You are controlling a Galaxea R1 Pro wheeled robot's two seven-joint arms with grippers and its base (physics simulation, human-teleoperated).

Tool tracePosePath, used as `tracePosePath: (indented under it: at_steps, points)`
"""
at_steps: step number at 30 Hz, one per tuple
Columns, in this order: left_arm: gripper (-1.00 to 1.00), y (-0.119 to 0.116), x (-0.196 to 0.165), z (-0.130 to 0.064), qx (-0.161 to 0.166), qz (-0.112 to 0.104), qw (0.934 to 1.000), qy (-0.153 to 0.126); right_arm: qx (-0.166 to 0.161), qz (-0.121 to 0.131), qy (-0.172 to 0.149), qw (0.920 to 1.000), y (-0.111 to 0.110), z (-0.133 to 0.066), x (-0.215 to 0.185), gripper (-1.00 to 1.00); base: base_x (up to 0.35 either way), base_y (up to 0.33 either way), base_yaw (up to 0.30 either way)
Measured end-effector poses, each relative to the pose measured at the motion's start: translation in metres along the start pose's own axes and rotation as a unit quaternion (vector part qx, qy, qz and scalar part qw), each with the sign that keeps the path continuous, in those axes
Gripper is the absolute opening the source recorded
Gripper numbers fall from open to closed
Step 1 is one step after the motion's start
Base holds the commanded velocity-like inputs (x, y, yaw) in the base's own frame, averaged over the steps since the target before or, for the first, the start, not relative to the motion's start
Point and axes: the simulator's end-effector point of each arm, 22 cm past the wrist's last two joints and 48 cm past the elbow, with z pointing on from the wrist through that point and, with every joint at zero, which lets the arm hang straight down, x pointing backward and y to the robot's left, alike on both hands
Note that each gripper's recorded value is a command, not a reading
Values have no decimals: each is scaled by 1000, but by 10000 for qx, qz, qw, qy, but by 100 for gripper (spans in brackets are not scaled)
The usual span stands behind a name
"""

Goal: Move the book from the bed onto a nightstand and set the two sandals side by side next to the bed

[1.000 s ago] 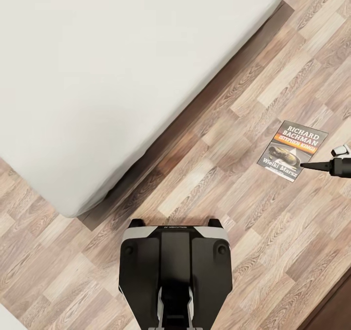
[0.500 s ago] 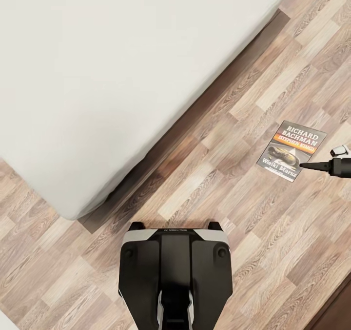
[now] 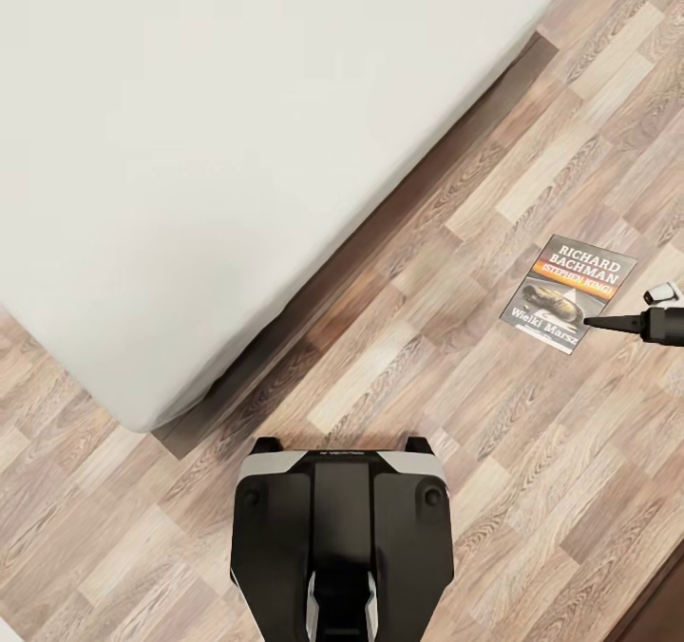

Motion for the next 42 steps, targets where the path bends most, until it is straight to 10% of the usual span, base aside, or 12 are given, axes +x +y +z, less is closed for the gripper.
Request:
tracePosePath:
  at_steps: [42]
  points:
    - [100, 6, -20, -9, -90, 53, 9997, -237, -31, -215, -167, 9996, 23, -18, -17, -100, -42, 0, 0]
